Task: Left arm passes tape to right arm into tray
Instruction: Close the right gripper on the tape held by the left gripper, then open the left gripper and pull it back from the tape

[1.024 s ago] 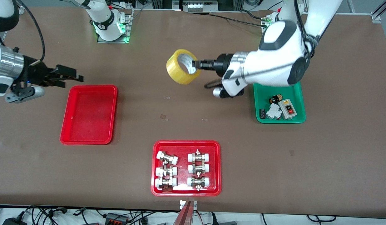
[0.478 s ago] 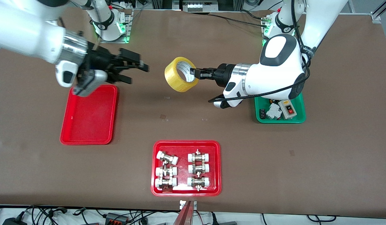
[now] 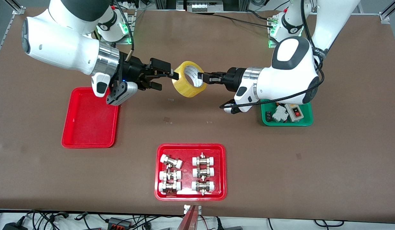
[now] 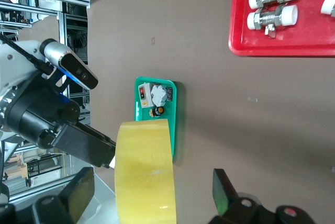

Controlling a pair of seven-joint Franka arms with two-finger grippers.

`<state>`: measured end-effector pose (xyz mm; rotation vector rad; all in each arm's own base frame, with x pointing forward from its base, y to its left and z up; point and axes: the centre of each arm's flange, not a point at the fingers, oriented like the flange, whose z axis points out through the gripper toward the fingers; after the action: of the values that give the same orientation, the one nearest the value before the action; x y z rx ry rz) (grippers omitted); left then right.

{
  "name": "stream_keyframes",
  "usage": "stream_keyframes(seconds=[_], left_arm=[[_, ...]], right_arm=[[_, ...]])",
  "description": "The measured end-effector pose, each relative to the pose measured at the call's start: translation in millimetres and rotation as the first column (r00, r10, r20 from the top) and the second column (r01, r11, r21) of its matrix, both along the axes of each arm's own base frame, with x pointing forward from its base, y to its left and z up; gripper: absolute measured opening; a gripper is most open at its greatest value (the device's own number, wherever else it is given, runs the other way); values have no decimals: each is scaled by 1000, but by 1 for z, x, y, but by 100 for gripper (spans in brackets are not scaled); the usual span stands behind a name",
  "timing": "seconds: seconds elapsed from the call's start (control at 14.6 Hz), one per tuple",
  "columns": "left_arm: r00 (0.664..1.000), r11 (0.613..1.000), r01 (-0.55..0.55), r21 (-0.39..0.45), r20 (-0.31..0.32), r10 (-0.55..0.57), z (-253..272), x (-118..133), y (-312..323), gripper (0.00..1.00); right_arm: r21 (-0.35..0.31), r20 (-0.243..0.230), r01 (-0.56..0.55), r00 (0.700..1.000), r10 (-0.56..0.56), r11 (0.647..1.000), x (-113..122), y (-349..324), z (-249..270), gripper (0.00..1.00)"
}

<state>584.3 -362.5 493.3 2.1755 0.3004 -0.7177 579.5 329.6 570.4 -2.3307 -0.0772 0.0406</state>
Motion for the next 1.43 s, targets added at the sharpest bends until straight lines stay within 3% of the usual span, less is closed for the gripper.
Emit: stream_keyframes(seconds=[0.75, 1.09, 1.16, 1.43], left_arm=[[1000, 1000, 20, 2, -16, -20, 0, 1, 9, 22], [1000, 1000, 20, 1, -18, -20, -1, 2, 12, 22], [1000, 1000, 22, 1, -19, -22, -1, 2, 12, 22], [999, 1000, 26, 2, -24, -26, -1, 2, 14, 22]], right_arm=[[-7, -26, -45, 999, 45, 999, -11, 30, -17, 100], [34, -49, -38, 998, 40, 999, -12, 35, -18, 100], [34, -50, -38, 998, 40, 999, -12, 35, -18, 97], [34, -51, -41, 998, 43, 999, -12, 36, -19, 55]])
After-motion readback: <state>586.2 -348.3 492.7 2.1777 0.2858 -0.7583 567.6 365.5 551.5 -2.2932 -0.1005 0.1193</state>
